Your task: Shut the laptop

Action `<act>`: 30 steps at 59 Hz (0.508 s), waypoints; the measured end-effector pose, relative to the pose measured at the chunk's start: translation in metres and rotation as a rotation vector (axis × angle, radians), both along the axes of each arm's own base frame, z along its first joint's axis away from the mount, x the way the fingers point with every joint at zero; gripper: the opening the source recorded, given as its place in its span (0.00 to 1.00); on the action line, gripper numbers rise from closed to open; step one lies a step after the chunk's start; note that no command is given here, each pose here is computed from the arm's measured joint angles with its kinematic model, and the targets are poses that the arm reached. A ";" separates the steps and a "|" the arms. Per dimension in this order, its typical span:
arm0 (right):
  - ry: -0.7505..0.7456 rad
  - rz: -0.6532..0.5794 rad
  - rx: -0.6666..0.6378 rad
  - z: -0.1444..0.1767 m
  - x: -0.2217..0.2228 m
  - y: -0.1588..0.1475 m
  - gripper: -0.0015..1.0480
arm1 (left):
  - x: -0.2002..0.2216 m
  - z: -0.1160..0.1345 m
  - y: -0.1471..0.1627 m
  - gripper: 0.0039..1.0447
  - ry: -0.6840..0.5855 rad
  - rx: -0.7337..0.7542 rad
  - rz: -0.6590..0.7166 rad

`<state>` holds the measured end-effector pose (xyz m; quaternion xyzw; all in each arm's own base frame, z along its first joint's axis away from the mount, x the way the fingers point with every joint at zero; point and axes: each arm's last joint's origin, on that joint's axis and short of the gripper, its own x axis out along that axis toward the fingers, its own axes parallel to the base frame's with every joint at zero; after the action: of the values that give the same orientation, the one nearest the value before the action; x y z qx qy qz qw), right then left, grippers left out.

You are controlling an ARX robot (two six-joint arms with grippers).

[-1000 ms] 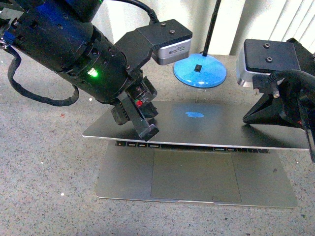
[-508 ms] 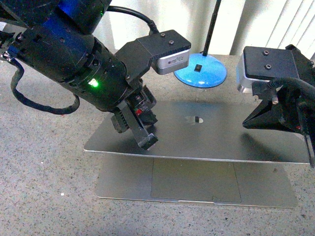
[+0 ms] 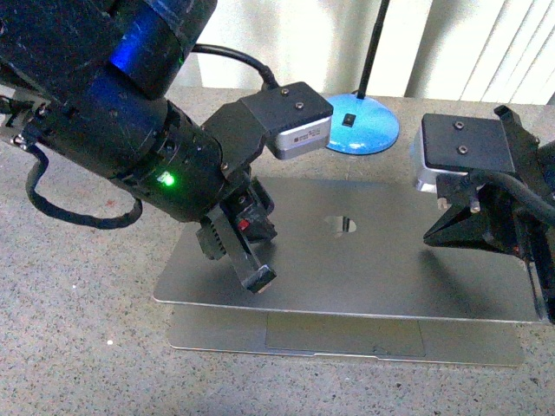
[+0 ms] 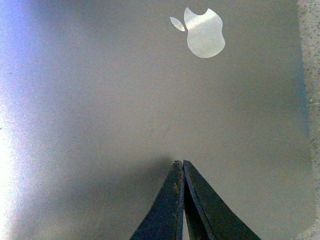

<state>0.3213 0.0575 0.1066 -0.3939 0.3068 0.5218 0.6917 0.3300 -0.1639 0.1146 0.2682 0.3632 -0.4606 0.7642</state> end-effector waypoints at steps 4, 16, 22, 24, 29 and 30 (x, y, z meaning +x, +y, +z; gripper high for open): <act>0.005 -0.001 -0.001 -0.003 -0.001 0.000 0.03 | -0.001 -0.004 0.000 0.03 0.007 0.000 -0.001; 0.009 -0.010 0.007 -0.017 -0.002 0.000 0.03 | -0.005 -0.013 0.003 0.03 0.038 -0.018 -0.016; 0.020 -0.014 0.009 -0.024 -0.004 0.000 0.03 | -0.008 -0.018 0.005 0.03 0.051 -0.019 -0.017; 0.024 -0.017 0.011 -0.027 -0.004 0.000 0.03 | -0.009 -0.020 0.006 0.03 0.054 -0.019 -0.017; 0.034 -0.021 0.017 -0.033 -0.006 0.000 0.03 | -0.012 -0.028 0.008 0.03 0.065 -0.018 -0.015; 0.036 -0.021 0.017 -0.034 -0.006 0.001 0.03 | -0.012 -0.029 0.008 0.03 0.067 -0.017 -0.015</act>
<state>0.3148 0.0580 0.0730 -0.3753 0.3189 0.5239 0.6950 0.3181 -0.1560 0.0855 0.2489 0.3827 -0.4782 0.7502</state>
